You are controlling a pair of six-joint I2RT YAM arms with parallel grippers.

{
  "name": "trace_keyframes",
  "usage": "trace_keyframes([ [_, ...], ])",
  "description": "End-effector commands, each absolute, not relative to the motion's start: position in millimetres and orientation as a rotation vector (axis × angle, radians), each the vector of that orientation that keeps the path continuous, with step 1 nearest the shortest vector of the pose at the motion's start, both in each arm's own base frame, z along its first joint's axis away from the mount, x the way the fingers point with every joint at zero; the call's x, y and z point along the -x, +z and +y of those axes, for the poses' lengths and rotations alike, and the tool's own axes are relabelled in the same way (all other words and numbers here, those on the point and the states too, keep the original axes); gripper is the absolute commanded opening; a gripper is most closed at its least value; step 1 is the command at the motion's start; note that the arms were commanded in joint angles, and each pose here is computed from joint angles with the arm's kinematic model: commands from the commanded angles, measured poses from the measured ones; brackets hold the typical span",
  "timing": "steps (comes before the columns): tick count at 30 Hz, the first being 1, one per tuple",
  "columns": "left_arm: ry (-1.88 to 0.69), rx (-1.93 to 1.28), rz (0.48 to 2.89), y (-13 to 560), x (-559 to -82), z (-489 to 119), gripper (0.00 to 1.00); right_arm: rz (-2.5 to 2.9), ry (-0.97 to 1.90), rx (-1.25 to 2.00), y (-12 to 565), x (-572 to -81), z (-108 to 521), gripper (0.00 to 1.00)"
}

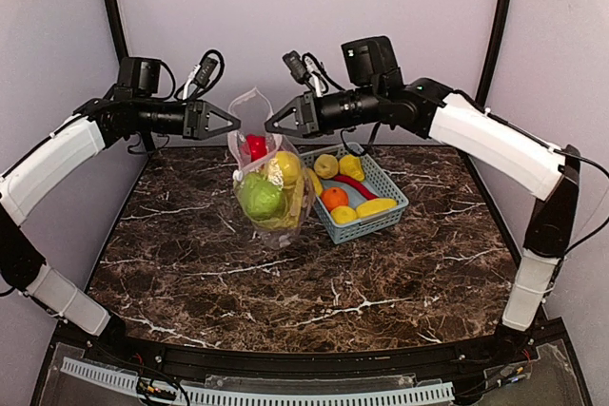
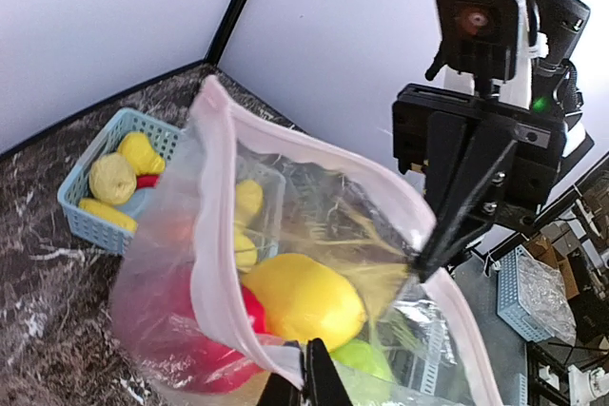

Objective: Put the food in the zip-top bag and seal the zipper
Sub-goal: Pass from the left arm to the right, then pass from the right arm to the left

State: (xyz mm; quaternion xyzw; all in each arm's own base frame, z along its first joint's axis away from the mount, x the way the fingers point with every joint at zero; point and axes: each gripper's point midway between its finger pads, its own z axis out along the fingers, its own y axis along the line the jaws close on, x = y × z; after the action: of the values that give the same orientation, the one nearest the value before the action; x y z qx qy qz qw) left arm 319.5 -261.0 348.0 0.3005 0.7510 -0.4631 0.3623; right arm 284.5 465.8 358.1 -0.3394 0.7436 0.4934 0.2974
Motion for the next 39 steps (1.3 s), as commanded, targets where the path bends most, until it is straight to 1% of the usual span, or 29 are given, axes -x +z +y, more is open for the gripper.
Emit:
trace_keyframes([
  [1,-1.286,-0.792,1.855,390.7,-302.2,-263.0,0.09,1.716,1.43,0.883,432.5,-251.0,459.0,0.0],
  [2,-1.294,-0.787,1.835,395.0,-304.3,-264.2,0.12,1.716,1.417,0.848,432.4,-251.9,458.4,0.0],
  [3,-1.321,-0.76,1.854,393.0,-305.9,-265.6,0.18,1.736,1.392,0.799,428.5,-256.4,458.0,0.0],
  [4,-1.328,-0.751,1.844,395.3,-307.2,-266.3,0.21,1.752,1.357,0.749,424.1,-262.1,457.5,0.0],
  [5,-1.322,-0.738,1.853,391.2,-308.8,-265.8,0.28,1.768,1.33,0.708,418.2,-266.2,458.3,0.0],
  [6,-1.307,-0.735,1.836,394.1,-308.3,-264.4,0.33,1.788,1.303,0.658,413.4,-271.0,458.0,0.0],
  [7,-1.274,-0.71,1.854,385.7,-311.6,-261.7,0.43,1.813,1.269,0.6,407.3,-276.7,456.8,0.0],
  [8,-1.213,-0.691,1.831,390.5,-312.5,-256.0,0.49,1.831,1.243,0.554,401.7,-280.4,456.5,0.0],
  [9,-1.184,-0.673,1.852,379.8,-313.3,-252.6,0.59,1.845,1.215,0.503,397.1,-285.3,455.6,0.0],
  [10,-1.114,-0.655,1.827,385.1,-311.9,-244.8,0.63,1.863,1.189,0.459,391.3,-288.6,455.6,0.0],
  [11,-1.083,-0.638,1.849,374.0,-311.5,-240.5,0.7,1.874,1.165,0.42,386.1,-292.3,456.1,0.0],
  [12,-1.012,-0.616,1.829,378.3,-308.9,-231.1,0.73,1.879,1.138,0.377,382.0,-297.2,455.9,0.0],
  [13,-0.984,-0.599,1.859,364.0,-307.8,-226.7,0.77,1.886,1.124,0.347,377.5,-300.2,457.5,0.0],
  [14,-0.928,-0.578,1.849,366.6,-303.1,-217.4,0.81,1.889,1.119,0.327,373.2,-302.5,460.1,0.0],
  [17,-0.864,-0.542,1.915,336.5,-288.7,-202.2,0.87,1.886,1.116,0.285,367.1,-308.2,466.5,0.0],
  [18,-0.86,-0.539,1.907,337.2,-278.4,-197.7,0.89,1.885,1.119,0.28,365.7,-309.3,469.4,0.0],
  [20,-0.888,-0.527,1.961,306.7,-262.1,-193.9,0.91,1.882,1.123,0.273,363.7,-312.0,473.1,0.0],
  [22,-0.941,-0.525,1.969,292.7,-246.9,-194.1,0.91,1.883,1.126,0.269,361.9,-313.8,476.4,0.0],
  [26,-0.994,-0.521,1.975,274.4,-228.0,-192.5,0.95,1.882,1.134,0.275,362.1,-315.3,481.0,0.0],
  [30,-1.043,-0.503,1.955,272.4,-224.7,-195.6,0.96,1.89,1.131,0.27,359.7,-315.3,481.4,0.0],
  [32,-1.066,-0.501,1.944,271.7,-226.1,-200.4,0.94,1.895,1.128,0.269,357.6,-315.3,481.2,0.0],
  [37,-1.052,-0.515,1.919,274.2,-233.3,-212.4,0.82,1.896,1.125,0.274,358.6,-314.8,480.7,0.0],
  [39,-1.056,-0.535,1.905,277.3,-233.5,-219.8,0.8,1.898,1.122,0.275,358.4,-314.6,480.2,0.0],
])
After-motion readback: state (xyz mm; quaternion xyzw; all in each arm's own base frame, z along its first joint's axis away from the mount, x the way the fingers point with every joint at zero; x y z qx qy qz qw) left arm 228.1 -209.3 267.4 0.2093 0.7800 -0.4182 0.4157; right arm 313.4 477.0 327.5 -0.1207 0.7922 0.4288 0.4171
